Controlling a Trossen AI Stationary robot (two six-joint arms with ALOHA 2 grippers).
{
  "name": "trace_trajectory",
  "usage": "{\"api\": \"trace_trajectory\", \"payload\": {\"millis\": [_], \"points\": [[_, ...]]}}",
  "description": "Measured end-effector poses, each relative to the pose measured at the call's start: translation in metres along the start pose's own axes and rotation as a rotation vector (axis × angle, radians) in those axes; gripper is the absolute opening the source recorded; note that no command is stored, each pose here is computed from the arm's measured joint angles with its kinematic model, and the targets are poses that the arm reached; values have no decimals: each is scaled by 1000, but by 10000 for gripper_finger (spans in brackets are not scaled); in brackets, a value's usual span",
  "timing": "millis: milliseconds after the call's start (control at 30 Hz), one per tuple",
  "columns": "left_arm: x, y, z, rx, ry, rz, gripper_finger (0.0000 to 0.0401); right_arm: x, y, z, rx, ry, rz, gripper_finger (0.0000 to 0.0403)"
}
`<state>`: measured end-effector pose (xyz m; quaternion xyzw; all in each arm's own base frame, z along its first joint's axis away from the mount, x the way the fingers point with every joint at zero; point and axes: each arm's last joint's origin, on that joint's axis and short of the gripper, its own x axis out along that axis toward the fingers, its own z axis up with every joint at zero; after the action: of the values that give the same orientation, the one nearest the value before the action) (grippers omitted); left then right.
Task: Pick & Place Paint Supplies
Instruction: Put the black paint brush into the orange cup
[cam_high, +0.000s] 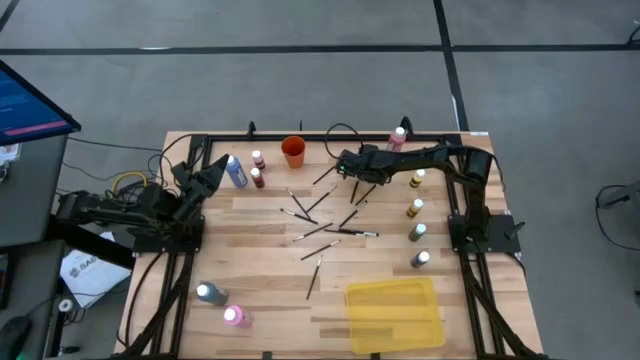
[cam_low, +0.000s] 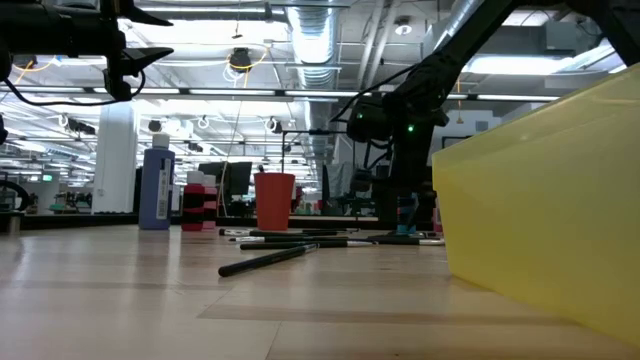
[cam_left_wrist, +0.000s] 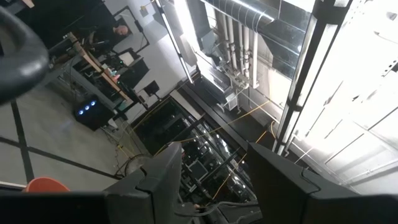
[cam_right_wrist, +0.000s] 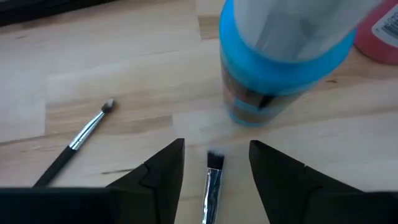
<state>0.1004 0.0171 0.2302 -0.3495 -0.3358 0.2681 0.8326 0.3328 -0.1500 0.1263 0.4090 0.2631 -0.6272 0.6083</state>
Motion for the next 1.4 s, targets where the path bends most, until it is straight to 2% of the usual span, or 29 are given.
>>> {"api": "trace_trajectory", "payload": {"millis": [400, 800, 1400], "points": [[0, 0, 0, 0, 0, 0, 176, 7, 3, -9, -45, 0, 2, 145], [0, 0, 0, 0, 0, -1, 176, 9, 2, -12, -54, -18, -15, 132], [0, 0, 0, 0, 0, -1, 176, 10, 1, -12, -58, -12, -28, 7]]}}
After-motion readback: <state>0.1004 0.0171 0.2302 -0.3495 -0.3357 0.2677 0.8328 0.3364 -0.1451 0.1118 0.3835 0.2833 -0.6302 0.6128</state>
